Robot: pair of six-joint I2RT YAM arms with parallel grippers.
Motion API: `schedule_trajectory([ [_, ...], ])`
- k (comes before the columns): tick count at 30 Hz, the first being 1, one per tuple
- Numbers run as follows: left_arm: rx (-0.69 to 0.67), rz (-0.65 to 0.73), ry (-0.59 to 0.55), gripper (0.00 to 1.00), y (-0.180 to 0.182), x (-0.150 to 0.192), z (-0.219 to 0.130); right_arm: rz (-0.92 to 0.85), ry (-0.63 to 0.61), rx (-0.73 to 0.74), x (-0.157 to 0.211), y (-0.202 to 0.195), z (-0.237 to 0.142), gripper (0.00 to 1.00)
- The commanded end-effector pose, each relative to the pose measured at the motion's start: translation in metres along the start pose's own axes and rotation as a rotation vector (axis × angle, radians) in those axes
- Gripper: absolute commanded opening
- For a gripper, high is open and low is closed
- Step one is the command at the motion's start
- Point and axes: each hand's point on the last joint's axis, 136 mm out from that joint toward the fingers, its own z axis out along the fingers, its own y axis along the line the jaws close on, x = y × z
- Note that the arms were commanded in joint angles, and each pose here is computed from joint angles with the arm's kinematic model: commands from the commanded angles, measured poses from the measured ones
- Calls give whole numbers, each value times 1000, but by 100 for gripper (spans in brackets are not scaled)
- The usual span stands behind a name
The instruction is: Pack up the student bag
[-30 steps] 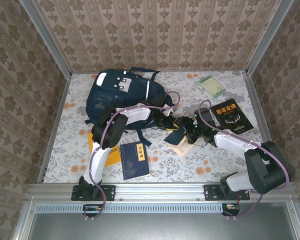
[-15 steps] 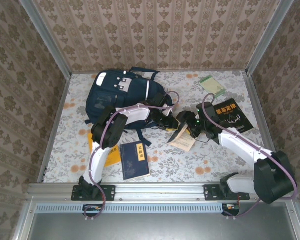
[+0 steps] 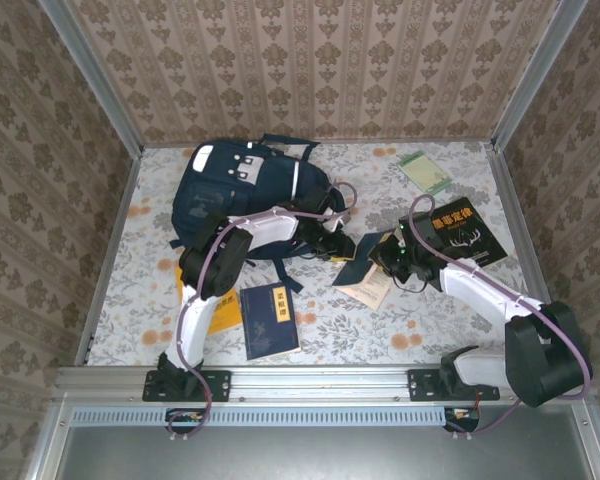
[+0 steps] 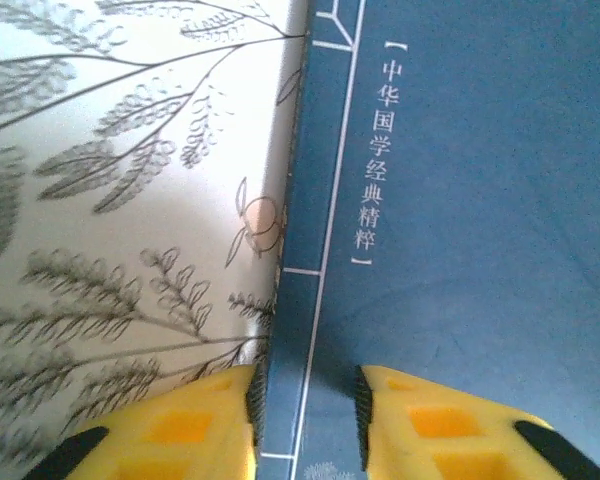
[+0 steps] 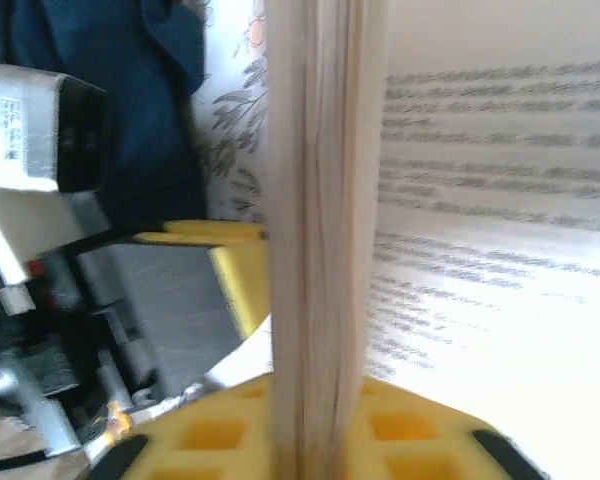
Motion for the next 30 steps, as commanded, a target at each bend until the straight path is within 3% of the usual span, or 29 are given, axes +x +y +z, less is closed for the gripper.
schedule_trajectory([
  [1,-36,-32,-60,38,-8,-7,-41,-41,-42,2,-9,2,-16,3],
  [6,0,-9,-145,48,-33,-19,-87,-147,-59,-106,-15,28,-41,0],
  [11,87,-16,-175,53,-56,-23,-117,-257,-81,-381,-16,75,-74,0],
  [21,327,-79,-201,59,-86,-36,-135,-355,-81,-741,-11,146,-120,0],
  [30,548,-61,-248,55,-124,-46,-158,-335,-73,-763,-16,150,-113,0],
])
